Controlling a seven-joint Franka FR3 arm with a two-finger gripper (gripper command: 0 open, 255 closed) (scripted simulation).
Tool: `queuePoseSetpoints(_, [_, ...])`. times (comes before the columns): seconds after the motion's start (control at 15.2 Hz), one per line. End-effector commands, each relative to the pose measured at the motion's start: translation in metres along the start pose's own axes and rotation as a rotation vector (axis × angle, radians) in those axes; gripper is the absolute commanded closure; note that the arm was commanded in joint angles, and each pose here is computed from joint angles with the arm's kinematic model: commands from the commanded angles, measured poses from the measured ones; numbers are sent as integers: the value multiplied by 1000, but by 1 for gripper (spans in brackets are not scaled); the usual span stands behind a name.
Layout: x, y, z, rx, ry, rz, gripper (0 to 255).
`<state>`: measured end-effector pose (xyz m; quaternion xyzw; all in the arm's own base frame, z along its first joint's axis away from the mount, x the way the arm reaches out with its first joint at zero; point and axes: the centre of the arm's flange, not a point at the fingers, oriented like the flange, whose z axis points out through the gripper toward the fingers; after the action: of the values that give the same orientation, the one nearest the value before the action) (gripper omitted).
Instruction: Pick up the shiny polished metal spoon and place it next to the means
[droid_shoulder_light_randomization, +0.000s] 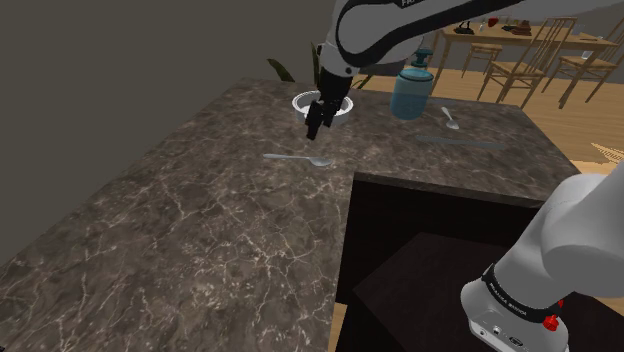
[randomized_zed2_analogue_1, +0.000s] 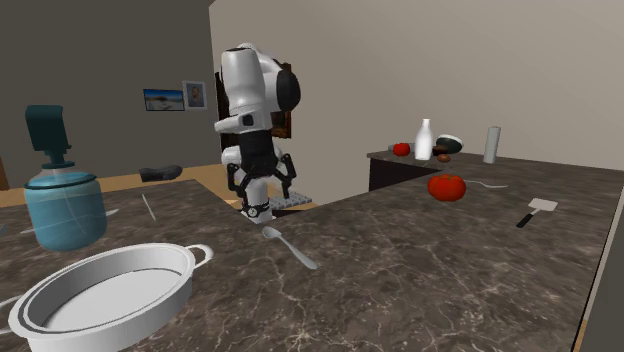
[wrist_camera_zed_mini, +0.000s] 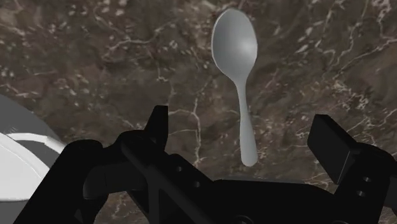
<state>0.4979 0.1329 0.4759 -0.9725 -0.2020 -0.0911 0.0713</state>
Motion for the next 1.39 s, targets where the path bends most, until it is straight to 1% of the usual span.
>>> queuePoseSetpoints(0.0, [17,-7,20,12,4,-24,0])
queuePoseSetpoints(0.26, [45,-21,53,34,9,-66,0])
queuePoseSetpoints(0.73, [45,-22,90,34,9,-66,0])
queuePoseSetpoints(1.25, [45,-22,93,34,9,-66,0])
queuePoseSetpoints(1.32, [45,-22,93,34,9,-66,255])
